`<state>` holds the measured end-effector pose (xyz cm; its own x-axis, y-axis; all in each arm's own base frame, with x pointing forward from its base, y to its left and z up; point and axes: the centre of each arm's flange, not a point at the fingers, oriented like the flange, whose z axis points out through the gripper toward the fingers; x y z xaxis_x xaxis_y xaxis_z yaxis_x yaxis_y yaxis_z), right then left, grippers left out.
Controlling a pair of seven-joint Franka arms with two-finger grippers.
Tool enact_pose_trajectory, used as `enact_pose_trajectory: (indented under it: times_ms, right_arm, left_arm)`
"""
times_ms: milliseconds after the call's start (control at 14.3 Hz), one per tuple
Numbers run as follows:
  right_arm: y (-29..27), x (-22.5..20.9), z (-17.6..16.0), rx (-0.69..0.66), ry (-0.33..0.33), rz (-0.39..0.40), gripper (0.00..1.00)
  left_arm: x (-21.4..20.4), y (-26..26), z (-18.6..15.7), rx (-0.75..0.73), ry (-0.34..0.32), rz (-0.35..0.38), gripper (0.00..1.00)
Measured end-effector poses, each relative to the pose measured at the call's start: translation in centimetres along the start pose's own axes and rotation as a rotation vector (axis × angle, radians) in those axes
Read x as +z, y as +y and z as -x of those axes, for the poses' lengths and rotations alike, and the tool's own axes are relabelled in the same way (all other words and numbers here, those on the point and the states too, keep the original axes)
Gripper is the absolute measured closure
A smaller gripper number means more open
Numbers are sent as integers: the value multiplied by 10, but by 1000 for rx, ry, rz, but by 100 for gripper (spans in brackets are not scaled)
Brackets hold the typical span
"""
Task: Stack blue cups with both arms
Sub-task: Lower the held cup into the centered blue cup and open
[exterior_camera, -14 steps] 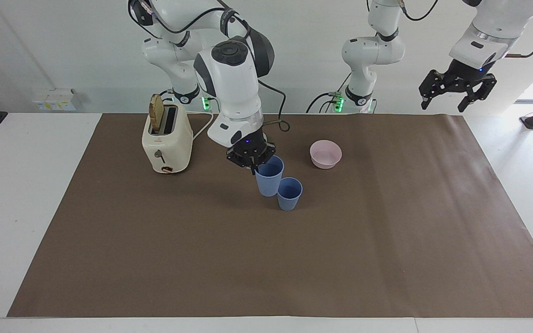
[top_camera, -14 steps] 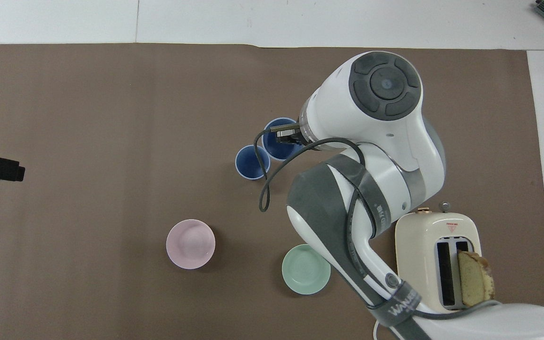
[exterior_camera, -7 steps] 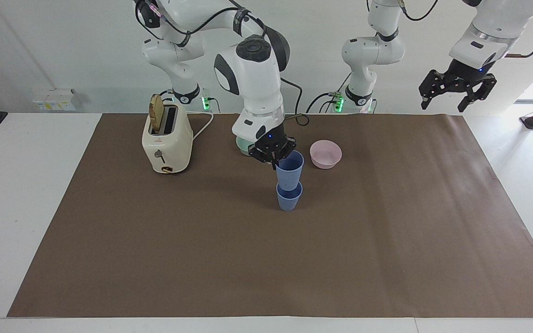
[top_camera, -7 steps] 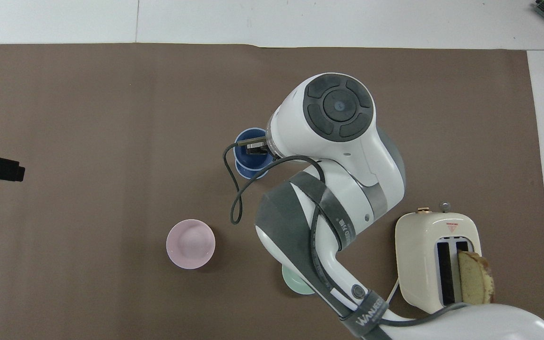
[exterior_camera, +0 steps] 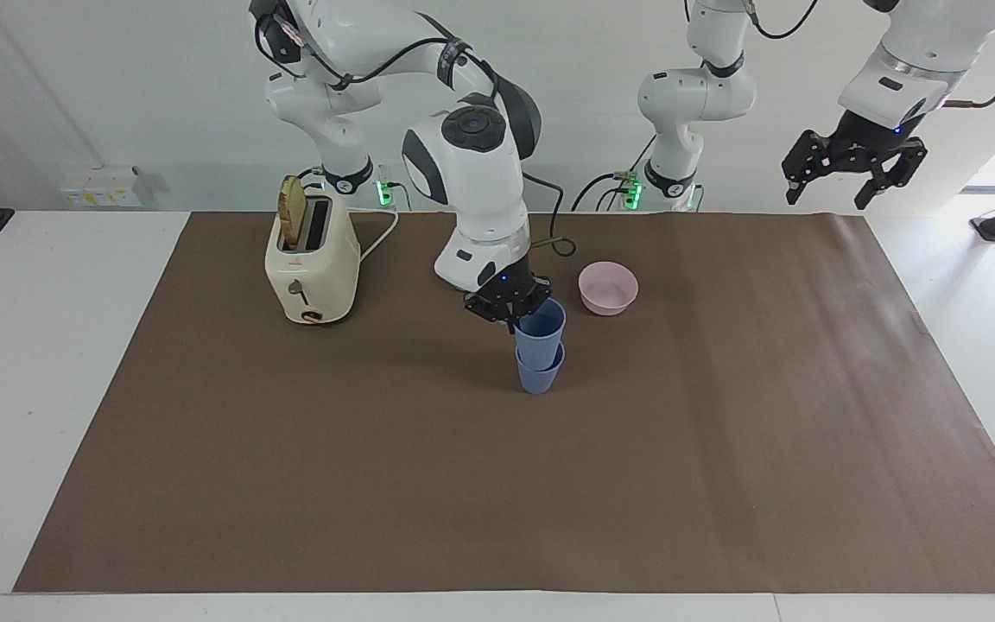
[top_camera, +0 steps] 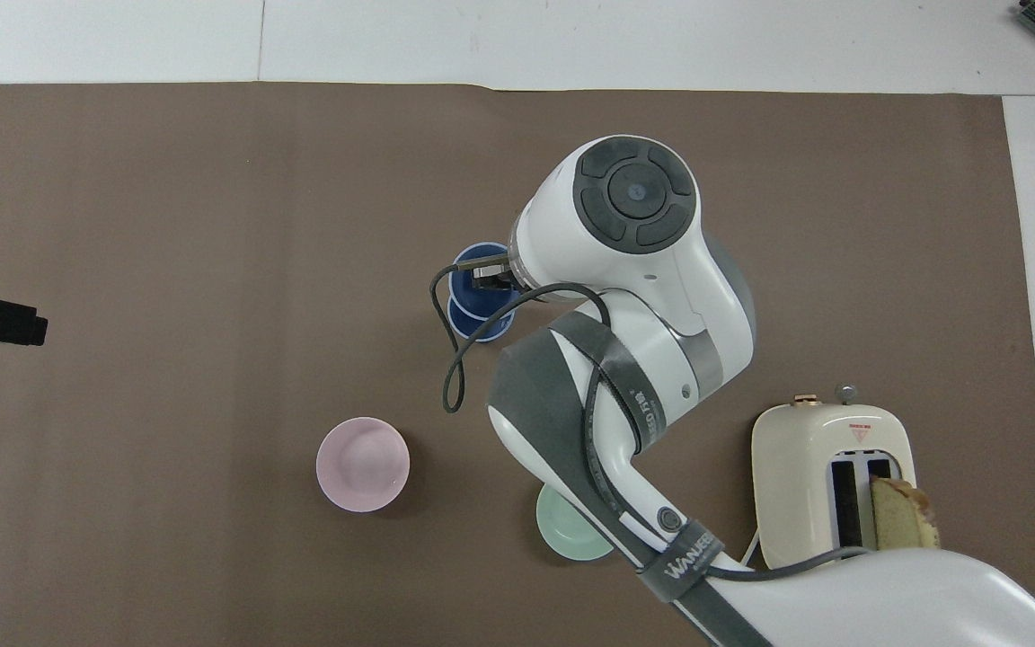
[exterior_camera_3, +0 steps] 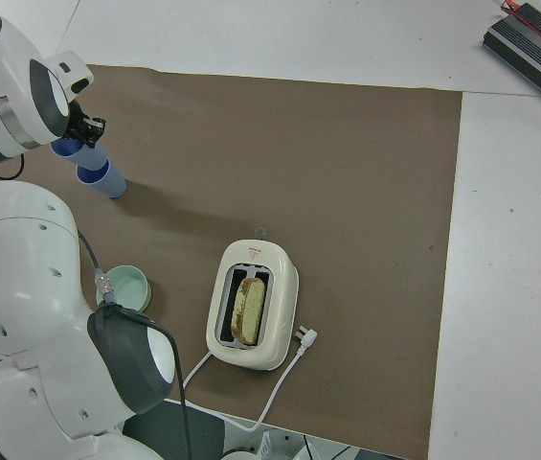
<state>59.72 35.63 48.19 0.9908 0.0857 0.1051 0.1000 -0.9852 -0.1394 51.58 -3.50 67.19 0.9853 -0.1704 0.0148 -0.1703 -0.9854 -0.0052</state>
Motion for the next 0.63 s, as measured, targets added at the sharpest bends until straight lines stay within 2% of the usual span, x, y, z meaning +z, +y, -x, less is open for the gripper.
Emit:
enact_pose_trajectory:
  times_ms: [629]
  right_arm:
    - [-3,5,1,-5,-8,0,96]
  left_arm:
    - [0,0,0,0,0,0,0]
